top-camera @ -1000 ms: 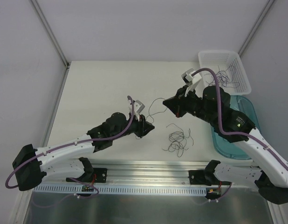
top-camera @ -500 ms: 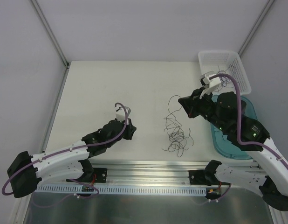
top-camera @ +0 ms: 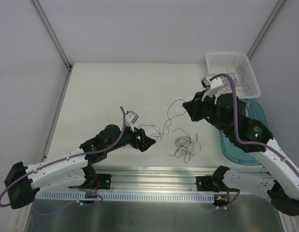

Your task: Untangle the cables

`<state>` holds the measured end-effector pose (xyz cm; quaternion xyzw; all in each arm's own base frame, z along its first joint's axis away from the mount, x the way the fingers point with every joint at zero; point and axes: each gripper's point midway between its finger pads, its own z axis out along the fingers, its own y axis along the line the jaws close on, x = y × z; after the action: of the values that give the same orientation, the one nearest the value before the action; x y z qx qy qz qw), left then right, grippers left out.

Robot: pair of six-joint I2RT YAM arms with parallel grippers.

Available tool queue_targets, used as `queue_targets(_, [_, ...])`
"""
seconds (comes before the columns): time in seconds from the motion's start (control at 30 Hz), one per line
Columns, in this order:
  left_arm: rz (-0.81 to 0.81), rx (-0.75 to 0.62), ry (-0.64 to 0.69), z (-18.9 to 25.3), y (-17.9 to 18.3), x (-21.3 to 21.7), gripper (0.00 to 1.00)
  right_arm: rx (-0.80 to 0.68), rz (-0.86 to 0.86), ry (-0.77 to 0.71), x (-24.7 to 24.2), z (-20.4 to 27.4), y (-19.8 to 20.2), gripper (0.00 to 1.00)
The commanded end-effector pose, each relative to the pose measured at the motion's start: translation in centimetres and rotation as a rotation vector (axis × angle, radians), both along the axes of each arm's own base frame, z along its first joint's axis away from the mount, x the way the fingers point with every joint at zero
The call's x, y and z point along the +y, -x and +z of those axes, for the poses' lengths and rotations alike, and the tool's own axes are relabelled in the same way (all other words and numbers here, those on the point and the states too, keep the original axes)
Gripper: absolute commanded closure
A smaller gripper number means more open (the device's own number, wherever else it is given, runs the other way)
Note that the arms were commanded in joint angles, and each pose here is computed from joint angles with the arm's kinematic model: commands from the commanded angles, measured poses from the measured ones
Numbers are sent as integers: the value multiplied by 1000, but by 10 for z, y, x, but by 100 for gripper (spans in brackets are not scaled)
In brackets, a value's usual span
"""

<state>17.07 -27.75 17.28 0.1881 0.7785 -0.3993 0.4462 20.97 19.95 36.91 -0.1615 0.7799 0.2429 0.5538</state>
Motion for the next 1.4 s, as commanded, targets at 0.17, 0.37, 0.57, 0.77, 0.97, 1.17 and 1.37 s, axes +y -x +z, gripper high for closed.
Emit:
queue_targets(0.17, [-168,-131,162,57,21,-28,13,21,-48,-83,8,6,-9,99])
queue_targets(0.37, [-108,-158,121,55,-3,-48,20,37,-41,-112,15,3,-10,99])
queue_targets(0.57, [-132,-175,117,55,-9,-74,25,40,-43,-124,15,4,-10,99])
queue_targets(0.77, [-113,-176,102,47,-15,-84,39,45,-43,-133,17,1,-10,99])
queue_targets(0.97, [-16,-154,12,29,-22,-59,96,22,-112,-50,-6,-8,-13,99])
queue_targets(1.17, [136,-134,-226,45,-31,0,100,-2,-342,147,-63,-45,-25,99])
queue_targets(1.37, [259,-189,-365,88,-41,45,100,38,-416,221,-82,-76,-32,99])
